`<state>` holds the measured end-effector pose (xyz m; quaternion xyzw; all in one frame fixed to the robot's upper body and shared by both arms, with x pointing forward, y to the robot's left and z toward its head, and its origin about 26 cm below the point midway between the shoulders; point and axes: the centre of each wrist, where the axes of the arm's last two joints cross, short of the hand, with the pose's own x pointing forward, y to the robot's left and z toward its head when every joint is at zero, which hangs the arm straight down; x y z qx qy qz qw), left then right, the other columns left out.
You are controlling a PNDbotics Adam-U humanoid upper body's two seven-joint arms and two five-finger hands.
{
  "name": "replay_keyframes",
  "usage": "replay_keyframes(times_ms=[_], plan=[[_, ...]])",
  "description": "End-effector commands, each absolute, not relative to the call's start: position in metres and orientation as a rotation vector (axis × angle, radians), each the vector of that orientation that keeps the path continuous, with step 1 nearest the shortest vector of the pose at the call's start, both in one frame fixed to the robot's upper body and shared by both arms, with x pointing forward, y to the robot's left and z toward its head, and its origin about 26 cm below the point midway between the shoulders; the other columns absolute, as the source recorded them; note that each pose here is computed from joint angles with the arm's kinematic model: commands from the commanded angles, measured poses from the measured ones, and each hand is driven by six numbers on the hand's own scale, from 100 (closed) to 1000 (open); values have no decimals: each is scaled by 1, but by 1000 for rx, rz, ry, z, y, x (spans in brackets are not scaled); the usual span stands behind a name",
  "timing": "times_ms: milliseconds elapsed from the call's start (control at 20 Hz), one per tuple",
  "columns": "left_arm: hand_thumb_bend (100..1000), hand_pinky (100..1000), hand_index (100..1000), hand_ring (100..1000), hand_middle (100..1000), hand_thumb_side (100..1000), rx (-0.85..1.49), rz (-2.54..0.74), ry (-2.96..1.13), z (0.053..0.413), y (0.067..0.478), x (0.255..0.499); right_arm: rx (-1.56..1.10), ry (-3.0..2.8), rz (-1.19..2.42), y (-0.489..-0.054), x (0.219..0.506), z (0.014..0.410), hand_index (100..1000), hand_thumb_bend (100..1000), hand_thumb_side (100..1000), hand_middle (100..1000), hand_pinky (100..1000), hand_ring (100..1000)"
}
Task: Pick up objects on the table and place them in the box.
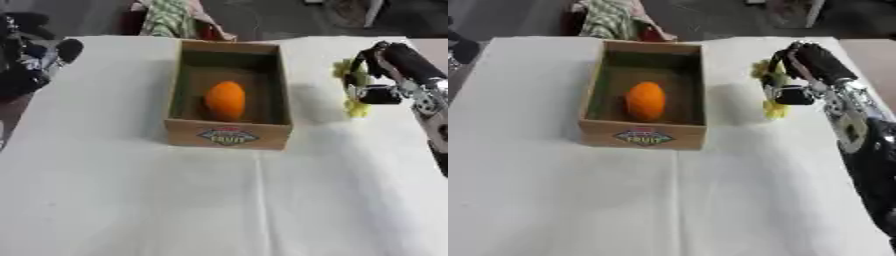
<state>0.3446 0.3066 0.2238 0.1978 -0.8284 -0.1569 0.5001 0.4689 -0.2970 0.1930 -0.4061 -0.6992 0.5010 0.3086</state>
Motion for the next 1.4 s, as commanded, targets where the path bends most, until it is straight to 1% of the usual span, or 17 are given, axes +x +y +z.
replay_keyframes(times_ms=[50,200,400,600,700,950,1000,1150,1350,1400], plan=[[751,763,745,392,576,466,505,-378,-2042,237,310,341,-1100,-1939,1296,-292,469,221,304,100,198,184,407,460],[752,763,745,392,576,466,503,-375,-2045,237,310,341,-1086,-2018,1288,-276,470,240,303,100,196,183,406,459],[753,761,744,393,576,466,501,-375,-2046,237,310,341,-1074,-2042,1288,-271,471,246,303,100,185,182,403,457],[753,762,742,391,575,466,482,-375,-2056,238,306,341,-1007,-2167,1353,-225,474,269,306,100,172,184,402,456],[753,762,742,391,575,466,484,-372,-2058,238,306,341,-996,-2176,1367,-217,477,274,306,100,172,184,402,456],[753,762,742,391,575,466,484,-371,-2059,239,306,341,-994,-2179,1373,-215,479,275,306,100,172,184,402,456],[759,762,740,390,571,467,481,-371,-2062,239,305,341,-991,-2184,1379,-212,479,276,313,100,186,191,410,460],[760,761,740,390,571,466,443,-377,-2090,243,296,342,-908,-2197,1487,-179,482,272,317,100,196,195,414,464],[760,762,740,389,570,466,438,-377,-2092,244,295,341,-816,-2143,1558,-150,488,246,334,100,199,207,418,471],[761,762,740,389,569,466,438,-375,-2093,244,295,341,-812,-2128,1571,-147,489,241,347,100,202,219,433,480]])
